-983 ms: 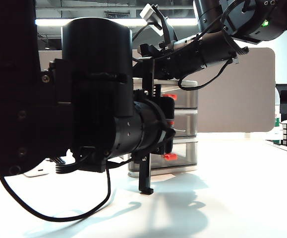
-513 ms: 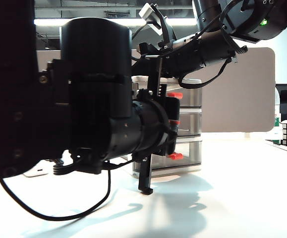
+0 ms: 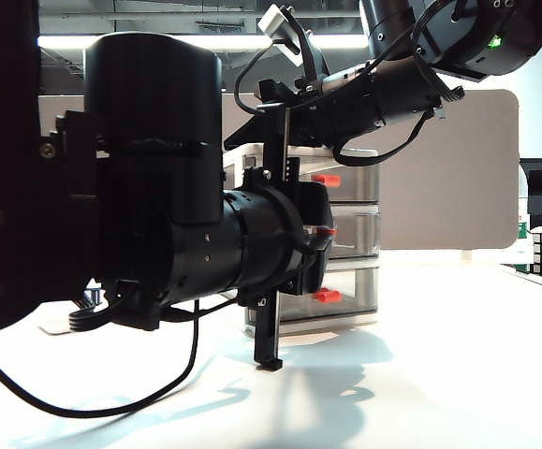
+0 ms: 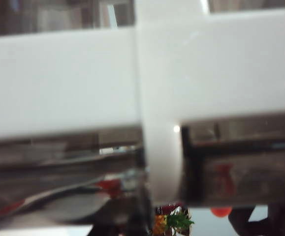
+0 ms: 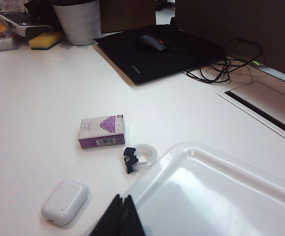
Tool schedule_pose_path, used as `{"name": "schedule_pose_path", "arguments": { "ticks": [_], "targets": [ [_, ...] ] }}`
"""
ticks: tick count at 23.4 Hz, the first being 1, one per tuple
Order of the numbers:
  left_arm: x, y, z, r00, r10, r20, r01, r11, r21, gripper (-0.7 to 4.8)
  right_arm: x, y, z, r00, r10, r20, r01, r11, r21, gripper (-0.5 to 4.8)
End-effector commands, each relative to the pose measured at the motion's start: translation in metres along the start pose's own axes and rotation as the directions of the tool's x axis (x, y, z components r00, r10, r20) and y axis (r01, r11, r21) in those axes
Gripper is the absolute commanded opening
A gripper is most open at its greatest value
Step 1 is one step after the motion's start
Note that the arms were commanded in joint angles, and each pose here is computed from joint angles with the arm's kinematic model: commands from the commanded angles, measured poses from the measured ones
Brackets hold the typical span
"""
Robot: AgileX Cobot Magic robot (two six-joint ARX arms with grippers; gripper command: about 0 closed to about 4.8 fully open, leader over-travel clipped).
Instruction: Open the second layer of the drawer on the table, pick up the earphone case on the table and put it in, and finally close the drawer.
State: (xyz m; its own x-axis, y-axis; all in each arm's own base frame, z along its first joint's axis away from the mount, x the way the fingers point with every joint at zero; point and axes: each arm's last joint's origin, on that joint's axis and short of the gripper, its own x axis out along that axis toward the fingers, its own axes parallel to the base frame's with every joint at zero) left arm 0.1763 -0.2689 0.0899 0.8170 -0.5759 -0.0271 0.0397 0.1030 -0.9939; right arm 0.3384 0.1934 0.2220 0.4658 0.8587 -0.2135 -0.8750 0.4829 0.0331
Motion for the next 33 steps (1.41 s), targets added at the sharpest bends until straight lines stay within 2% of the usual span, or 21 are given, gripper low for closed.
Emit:
{"name": "schedule_pose_path", "arguments": {
  "ticks": [1,6,12,20,22,24,26,29,33],
  "targets": [
    [-0.015,0.032,-0.005,0.975,0.165,-0.152,-0.151,0.984,0.1,-0.06,0.003,-0.001,-0.017,0.995,-0.007,-0.099,0.014,0.997,0.073,-0.05],
    [-0.017,0.034,-0.008,0.964,0.178,-0.199,-0.158,0.981,0.109,-0.06,0.003,-0.001,-0.016,0.995,-0.007,-0.1,0.014,0.997,0.074,-0.05],
    [-0.021,0.029,-0.019,0.952,0.138,-0.273,-0.113,0.988,0.104,-0.06,0.003,-0.001,-0.017,0.994,-0.006,-0.111,0.015,0.997,0.081,-0.05],
    [-0.028,0.022,-0.033,0.943,0.086,-0.32,-0.059,0.994,0.094,-0.06,0.003,-0.001,-0.017,0.994,-0.007,-0.112,0.017,0.997,0.081,-0.05],
    [-0.029,0.015,-0.036,0.942,0.063,-0.33,-0.033,0.995,0.097,-0.06,0.003,-0.001,-0.017,0.994,-0.007,-0.112,0.016,0.997,0.081,-0.05],
    [-0.027,0.007,-0.036,0.945,0.033,-0.325,0.019,0.988,0.154,-0.06,0.003,-0.001,-0.017,0.994,-0.006,-0.113,0.015,0.997,0.082,-0.05],
    [-0.026,-0.003,-0.035,0.946,0.002,-0.325,0.047,0.988,0.145,-0.06,0.003,-0.001,-0.017,0.994,-0.003,-0.112,0.013,0.996,0.083,-0.05],
    [-0.03,-0.018,-0.04,0.928,-0.052,-0.369,0.126,0.976,0.179,-0.06,0.003,-0.001,-0.017,0.993,-0.003,-0.118,0.013,0.996,0.086,-0.05],
    [-0.04,-0.025,-0.054,0.902,-0.075,-0.426,0.17,0.967,0.19,-0.06,0.003,-0.001,-0.017,0.993,-0.003,-0.117,0.013,0.996,0.085,-0.05]
  ]
}}
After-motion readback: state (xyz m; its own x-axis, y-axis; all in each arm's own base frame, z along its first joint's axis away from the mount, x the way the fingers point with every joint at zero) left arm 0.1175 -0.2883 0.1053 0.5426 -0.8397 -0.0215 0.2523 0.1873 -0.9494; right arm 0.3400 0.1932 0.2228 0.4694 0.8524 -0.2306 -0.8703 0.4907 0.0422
